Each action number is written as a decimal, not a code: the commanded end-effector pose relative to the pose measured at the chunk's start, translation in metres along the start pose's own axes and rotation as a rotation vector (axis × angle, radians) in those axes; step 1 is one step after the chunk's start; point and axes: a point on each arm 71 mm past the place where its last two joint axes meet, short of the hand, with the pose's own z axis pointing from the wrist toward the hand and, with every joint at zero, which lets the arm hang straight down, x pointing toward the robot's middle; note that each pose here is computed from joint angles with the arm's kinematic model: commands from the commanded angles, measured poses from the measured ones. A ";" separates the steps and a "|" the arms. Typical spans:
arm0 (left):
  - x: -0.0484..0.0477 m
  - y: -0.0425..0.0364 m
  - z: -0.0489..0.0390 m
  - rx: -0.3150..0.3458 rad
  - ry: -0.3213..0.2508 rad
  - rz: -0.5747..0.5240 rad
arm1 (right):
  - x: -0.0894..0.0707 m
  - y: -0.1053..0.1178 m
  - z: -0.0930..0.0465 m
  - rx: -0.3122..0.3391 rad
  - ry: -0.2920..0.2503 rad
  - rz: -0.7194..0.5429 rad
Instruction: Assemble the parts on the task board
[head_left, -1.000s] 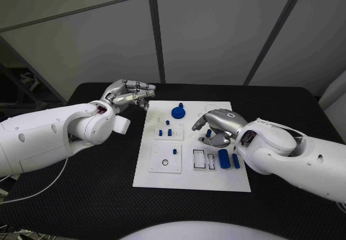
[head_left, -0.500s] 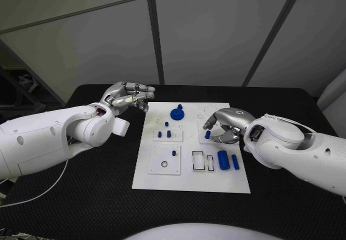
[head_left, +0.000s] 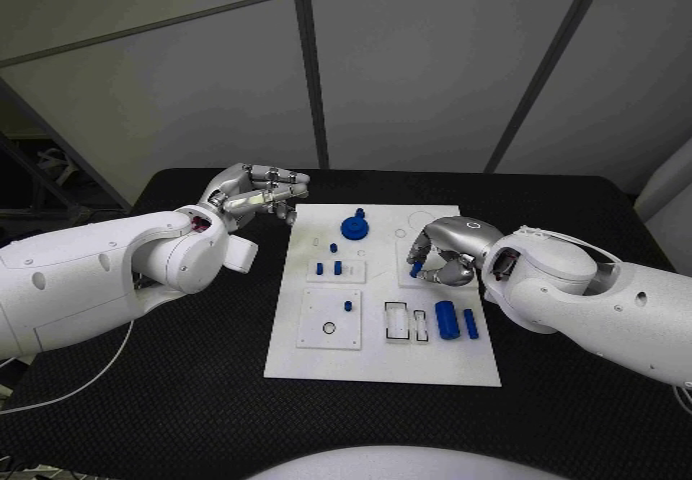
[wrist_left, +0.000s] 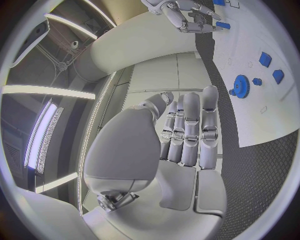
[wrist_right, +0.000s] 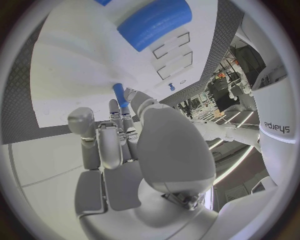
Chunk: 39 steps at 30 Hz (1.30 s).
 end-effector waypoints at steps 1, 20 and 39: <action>0.0008 -0.0013 0.0001 0.006 0.010 -0.009 | 0.001 -0.001 0.001 0.011 0.020 -0.015; 0.0006 -0.0010 -0.0002 0.002 0.012 -0.009 | 0.001 0.000 0.007 0.021 -0.005 -0.011; 0.0002 -0.0006 0.0007 0.000 0.012 -0.009 | -0.025 0.024 -0.012 -0.058 -0.149 0.043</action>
